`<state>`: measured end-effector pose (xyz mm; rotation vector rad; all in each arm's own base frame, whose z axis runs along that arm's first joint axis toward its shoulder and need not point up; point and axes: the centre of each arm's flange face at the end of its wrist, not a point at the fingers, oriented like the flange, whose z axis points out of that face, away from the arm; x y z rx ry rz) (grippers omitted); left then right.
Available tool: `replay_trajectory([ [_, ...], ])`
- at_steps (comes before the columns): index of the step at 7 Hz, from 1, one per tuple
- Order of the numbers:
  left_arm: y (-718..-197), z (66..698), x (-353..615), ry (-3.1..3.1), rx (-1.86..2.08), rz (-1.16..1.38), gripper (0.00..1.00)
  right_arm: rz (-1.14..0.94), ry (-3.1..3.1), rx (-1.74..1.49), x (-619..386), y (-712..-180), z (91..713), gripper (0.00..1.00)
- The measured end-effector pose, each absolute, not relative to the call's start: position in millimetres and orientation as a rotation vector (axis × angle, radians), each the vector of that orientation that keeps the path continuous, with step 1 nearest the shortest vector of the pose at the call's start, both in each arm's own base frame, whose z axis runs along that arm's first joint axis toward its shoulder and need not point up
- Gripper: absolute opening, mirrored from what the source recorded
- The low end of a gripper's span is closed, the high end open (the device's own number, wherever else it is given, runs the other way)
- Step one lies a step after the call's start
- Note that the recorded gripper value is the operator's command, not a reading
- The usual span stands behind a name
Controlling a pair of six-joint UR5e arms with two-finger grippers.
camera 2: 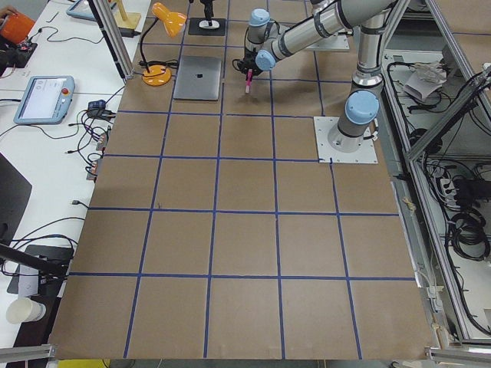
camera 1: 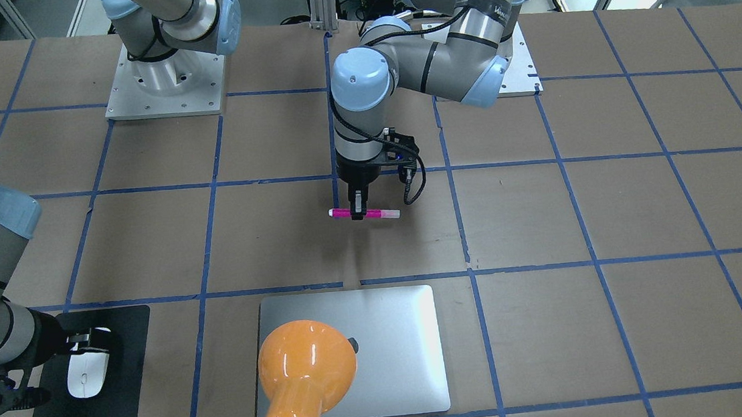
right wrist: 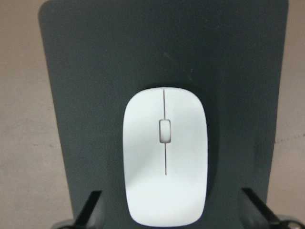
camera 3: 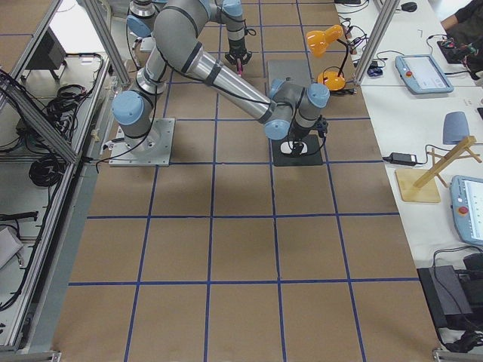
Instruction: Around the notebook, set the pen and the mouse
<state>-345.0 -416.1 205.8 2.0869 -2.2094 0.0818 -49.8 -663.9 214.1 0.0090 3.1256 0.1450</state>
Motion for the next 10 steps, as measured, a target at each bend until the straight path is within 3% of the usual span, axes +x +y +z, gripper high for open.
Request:
replay_trajectory([
  [4, -414.2, 193.8, -376.5, -2.268, 2.039, 0.061, 0.01, 0.062, 3.139, -0.042, 10.6, -633.6, 317.4, 1.00],
  [10, -407.6, 184.5, -377.6, -2.223, 2.136, 0.018, 0.00, 0.030, 3.143, 0.046, 126.3, -489.1, 493.7, 1.00],
])
